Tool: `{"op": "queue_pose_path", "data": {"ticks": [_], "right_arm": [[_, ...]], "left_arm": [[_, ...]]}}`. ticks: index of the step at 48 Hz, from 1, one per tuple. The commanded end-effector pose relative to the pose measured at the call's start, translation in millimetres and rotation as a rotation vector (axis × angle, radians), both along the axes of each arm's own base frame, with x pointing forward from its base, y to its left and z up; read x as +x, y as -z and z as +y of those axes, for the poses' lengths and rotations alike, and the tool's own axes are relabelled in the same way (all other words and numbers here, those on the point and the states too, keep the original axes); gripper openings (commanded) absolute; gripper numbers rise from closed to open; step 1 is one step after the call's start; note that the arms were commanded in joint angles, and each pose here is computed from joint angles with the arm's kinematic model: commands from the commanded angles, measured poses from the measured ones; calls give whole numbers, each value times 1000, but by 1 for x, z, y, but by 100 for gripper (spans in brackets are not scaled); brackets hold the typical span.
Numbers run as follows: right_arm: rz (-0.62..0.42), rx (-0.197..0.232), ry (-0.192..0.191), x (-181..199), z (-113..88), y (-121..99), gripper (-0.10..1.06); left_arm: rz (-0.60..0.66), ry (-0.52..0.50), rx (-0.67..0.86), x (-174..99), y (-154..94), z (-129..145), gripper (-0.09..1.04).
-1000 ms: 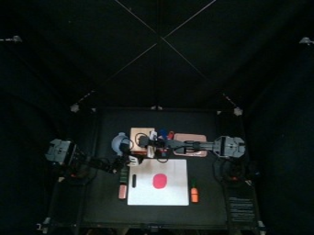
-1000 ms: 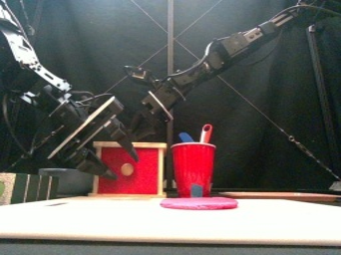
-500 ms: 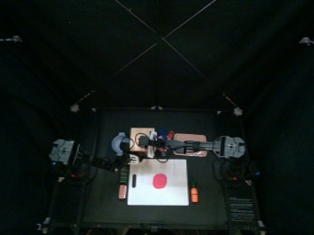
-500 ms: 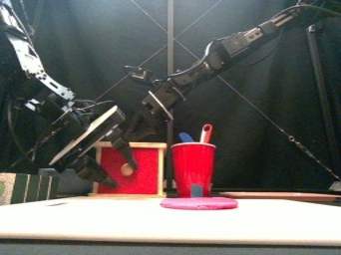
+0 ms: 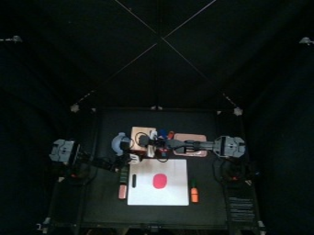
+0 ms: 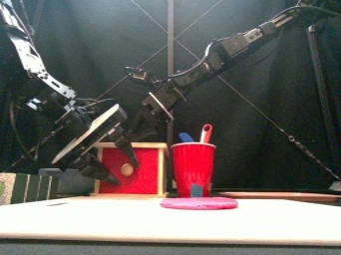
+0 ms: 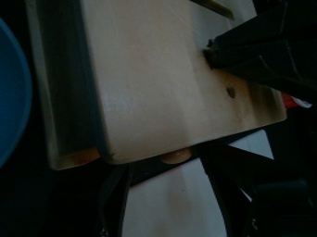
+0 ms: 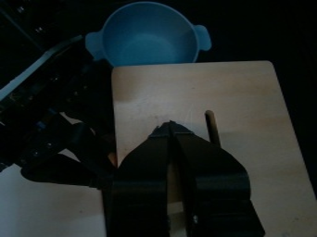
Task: Get the cutter from the drawer then cut the dough then place the extra dough in the bowl
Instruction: Open the drawer
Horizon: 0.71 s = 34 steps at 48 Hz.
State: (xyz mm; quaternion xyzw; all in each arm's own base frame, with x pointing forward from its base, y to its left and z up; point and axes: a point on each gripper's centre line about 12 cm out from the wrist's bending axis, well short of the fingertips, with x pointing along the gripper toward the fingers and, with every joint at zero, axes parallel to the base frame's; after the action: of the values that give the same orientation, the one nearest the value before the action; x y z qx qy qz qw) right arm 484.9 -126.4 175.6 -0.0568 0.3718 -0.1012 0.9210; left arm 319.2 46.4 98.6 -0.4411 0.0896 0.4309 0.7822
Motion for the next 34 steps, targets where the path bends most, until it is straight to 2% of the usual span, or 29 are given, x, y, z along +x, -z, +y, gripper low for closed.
{"op": "queue_pose_path", "data": {"ticks": [1, 11, 23, 34], "right_arm": [[24, 5, 5, -4, 0, 2, 3], [25, 5, 4, -4, 1, 2, 3], [34, 6, 7, -4, 1, 0, 3], [26, 5, 7, -4, 1, -4, 3]], "left_arm": [[-42, -16, 17, 7, -11, 4, 76], [-38, -1, 15, 6, -10, -1, 60], [-34, 44, -10, 5, -8, -30, 58], [-39, 57, -14, 4, -8, -44, 58]]}}
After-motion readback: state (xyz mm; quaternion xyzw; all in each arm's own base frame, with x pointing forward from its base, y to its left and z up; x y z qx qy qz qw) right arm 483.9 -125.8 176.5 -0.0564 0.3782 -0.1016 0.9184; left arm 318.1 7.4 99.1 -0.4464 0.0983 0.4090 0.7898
